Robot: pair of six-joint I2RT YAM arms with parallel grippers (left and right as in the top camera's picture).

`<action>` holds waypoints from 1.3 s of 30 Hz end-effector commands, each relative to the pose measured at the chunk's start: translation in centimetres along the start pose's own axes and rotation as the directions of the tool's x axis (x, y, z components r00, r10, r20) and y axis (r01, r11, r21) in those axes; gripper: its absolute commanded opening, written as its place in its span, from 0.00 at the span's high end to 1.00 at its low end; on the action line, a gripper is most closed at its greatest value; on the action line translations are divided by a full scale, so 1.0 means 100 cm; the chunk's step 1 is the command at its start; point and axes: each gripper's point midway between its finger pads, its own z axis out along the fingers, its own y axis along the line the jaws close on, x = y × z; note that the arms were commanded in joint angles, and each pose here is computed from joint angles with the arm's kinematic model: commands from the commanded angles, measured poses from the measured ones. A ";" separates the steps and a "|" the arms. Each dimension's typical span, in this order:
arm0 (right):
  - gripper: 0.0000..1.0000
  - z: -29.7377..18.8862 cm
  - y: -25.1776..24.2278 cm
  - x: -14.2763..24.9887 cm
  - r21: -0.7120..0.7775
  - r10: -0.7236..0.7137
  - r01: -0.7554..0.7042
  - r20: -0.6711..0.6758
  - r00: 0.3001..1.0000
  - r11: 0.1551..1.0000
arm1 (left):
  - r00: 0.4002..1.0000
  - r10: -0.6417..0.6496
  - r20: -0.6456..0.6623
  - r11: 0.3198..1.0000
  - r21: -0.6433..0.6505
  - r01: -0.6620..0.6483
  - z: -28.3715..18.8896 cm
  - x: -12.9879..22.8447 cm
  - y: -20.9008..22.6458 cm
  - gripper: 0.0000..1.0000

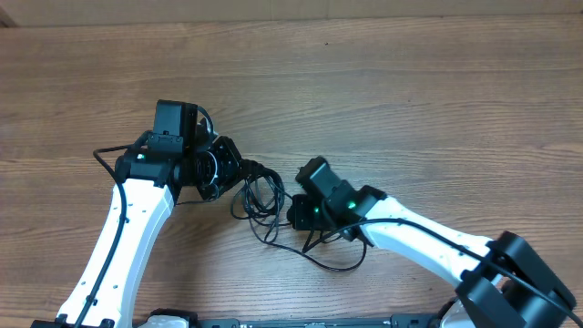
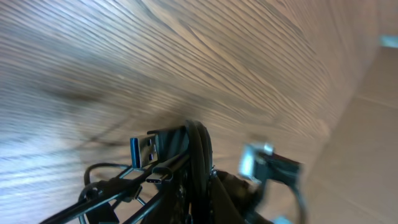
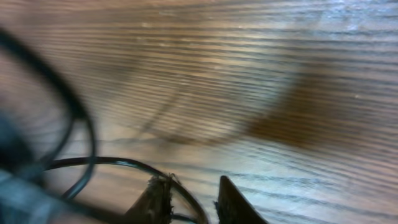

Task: Untangle cables

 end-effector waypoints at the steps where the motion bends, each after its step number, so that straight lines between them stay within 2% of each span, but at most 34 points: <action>1: 0.76 0.000 -0.011 -0.021 0.082 0.052 -0.062 0.114 0.992 0.995 | 0.994 -0.027 -0.109 0.993 0.108 0.039 -0.002 0.017 -0.021 0.96; 4: 0.77 -0.003 -0.024 -0.030 0.133 0.061 -0.082 0.158 0.986 0.988 | 0.992 -0.013 -0.127 0.992 0.126 0.030 -0.003 0.020 -0.024 0.96; 6: 0.81 -0.007 -0.036 -0.037 0.170 0.075 -0.107 0.185 0.980 0.980 | 0.993 0.010 -0.118 0.992 0.125 0.005 -0.003 0.019 -0.023 0.96; 10: 0.96 -0.023 -0.075 -0.055 0.288 0.128 -0.195 0.235 0.963 0.938 | 0.996 0.041 -0.078 0.996 0.086 -0.034 -0.003 0.012 -0.014 0.96; 14: 0.96 -0.045 -0.105 -0.065 0.369 0.198 -0.274 0.232 0.952 0.888 | 0.999 0.030 0.031 0.998 -0.062 -0.028 -0.002 -0.006 0.013 0.96; 17: 0.96 -0.058 -0.108 -0.068 0.380 0.203 -0.260 0.184 0.962 0.888 | 0.995 0.038 0.097 0.987 -0.157 -0.022 -0.004 -0.016 0.028 0.96; 21: 0.96 -0.079 -0.103 -0.076 0.374 0.200 -0.256 0.183 0.963 0.891 | 0.991 0.079 0.113 0.981 -0.185 -0.057 -0.004 -0.020 0.031 0.96; 24: 0.96 -0.085 -0.091 -0.078 0.329 0.209 -0.256 0.172 0.963 0.909 | 0.988 0.114 0.105 0.978 -0.184 -0.093 -0.004 -0.019 0.030 0.96; 27: 0.91 -0.080 -0.066 -0.067 0.213 0.239 -0.249 0.072 0.968 0.945 | 0.985 0.140 0.103 0.975 -0.185 -0.119 -0.004 -0.020 0.030 0.96; 28: 0.82 -0.078 -0.054 -0.061 0.157 0.243 -0.243 0.018 0.970 0.957 | 0.983 0.148 0.105 0.975 -0.183 -0.127 -0.004 -0.021 0.029 0.96; 31: 0.69 -0.076 -0.025 -0.049 0.015 0.169 -0.168 -0.092 0.981 0.986 | 0.983 0.153 0.101 0.979 -0.154 -0.136 -0.003 -0.020 0.023 0.96; 35: 0.64 -0.075 0.006 -0.040 -0.126 0.093 -0.113 -0.154 0.984 0.986 | 0.982 0.171 0.085 0.984 -0.068 -0.165 -0.001 -0.018 0.006 0.96; 39: 0.63 -0.072 0.027 -0.028 -0.186 0.061 -0.096 -0.186 0.981 0.978 | 0.983 0.173 0.060 0.985 -0.004 -0.173 0.000 -0.013 -0.006 0.96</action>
